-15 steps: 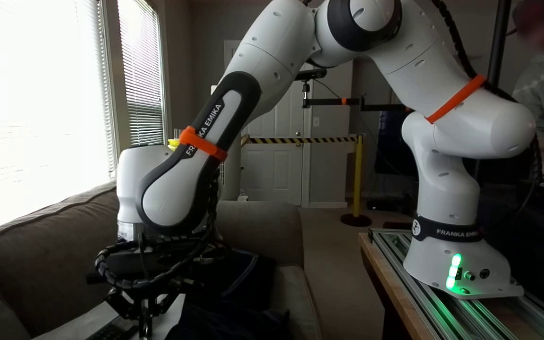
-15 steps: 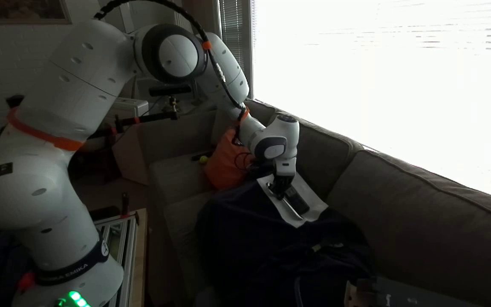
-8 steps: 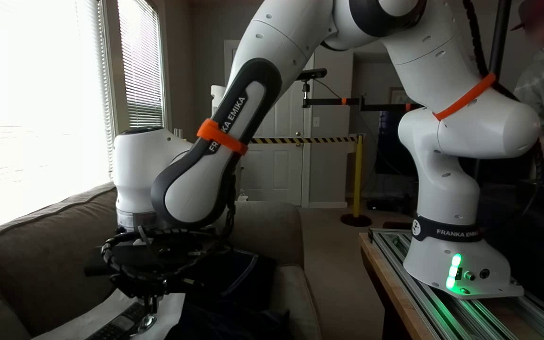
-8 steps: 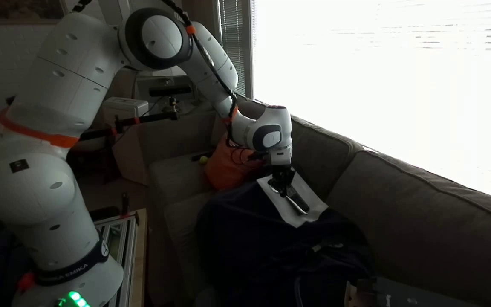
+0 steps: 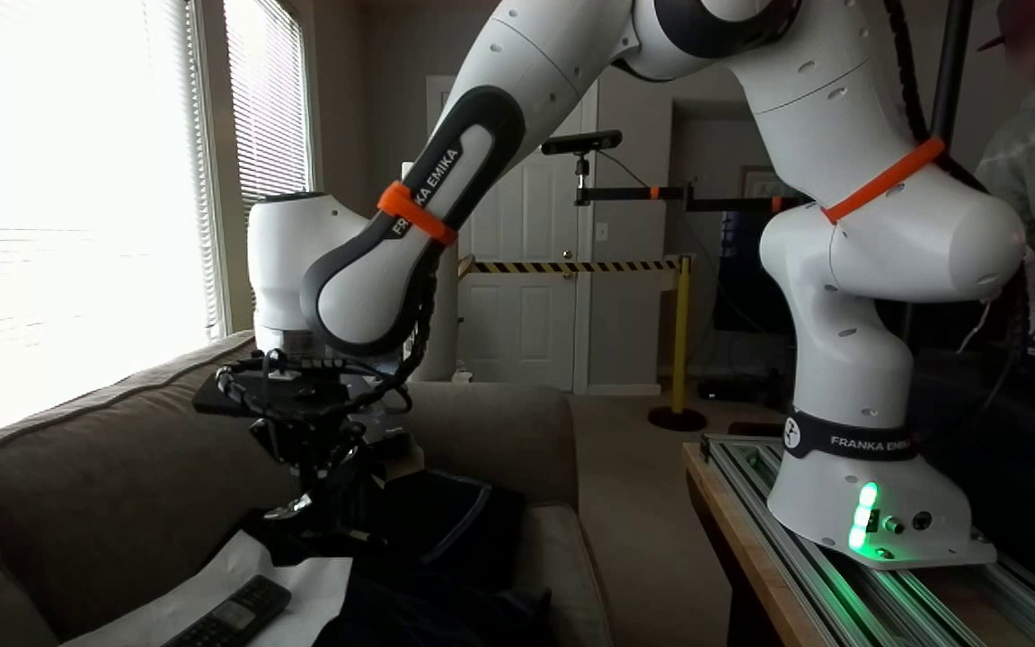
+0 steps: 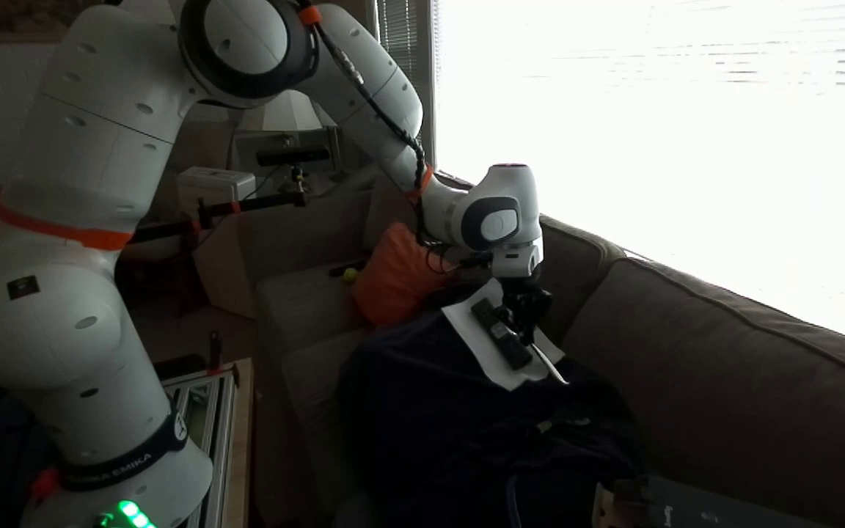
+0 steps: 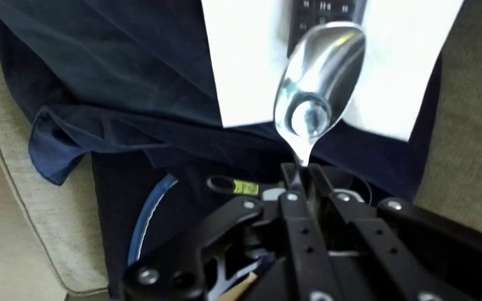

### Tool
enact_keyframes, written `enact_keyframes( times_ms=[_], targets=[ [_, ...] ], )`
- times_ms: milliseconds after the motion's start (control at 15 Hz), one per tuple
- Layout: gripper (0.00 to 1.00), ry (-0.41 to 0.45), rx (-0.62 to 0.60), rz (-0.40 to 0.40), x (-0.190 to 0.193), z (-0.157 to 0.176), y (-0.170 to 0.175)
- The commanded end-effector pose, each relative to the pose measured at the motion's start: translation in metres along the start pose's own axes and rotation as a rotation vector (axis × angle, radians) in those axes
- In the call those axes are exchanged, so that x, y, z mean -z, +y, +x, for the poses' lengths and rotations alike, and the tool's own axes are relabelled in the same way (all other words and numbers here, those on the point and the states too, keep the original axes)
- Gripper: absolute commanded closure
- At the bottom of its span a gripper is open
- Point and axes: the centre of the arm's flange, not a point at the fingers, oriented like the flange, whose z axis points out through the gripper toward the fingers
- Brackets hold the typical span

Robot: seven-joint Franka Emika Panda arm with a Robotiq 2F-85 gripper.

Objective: Place the object on the silver spoon on the black bag.

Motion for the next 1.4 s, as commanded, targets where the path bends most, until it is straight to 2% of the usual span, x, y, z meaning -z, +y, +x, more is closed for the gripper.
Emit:
enact_keyframes(
  times_ms=[0,333,733,1000,1333],
  targets=[
    [0.98,0.08,-0.109,-0.042,0.01,0.038,0.012],
    [0.98,0.194,-0.218,-0.086,0.002,0.079,0.022],
    [0.98,0.262,-0.335,-0.149,-0.012,0.118,0.022],
    [0.98,0.296,-0.366,-0.193,-0.018,0.128,0.014],
    [0.98,0.393,-0.368,-0.265,-0.027,0.126,-0.001]
  ],
)
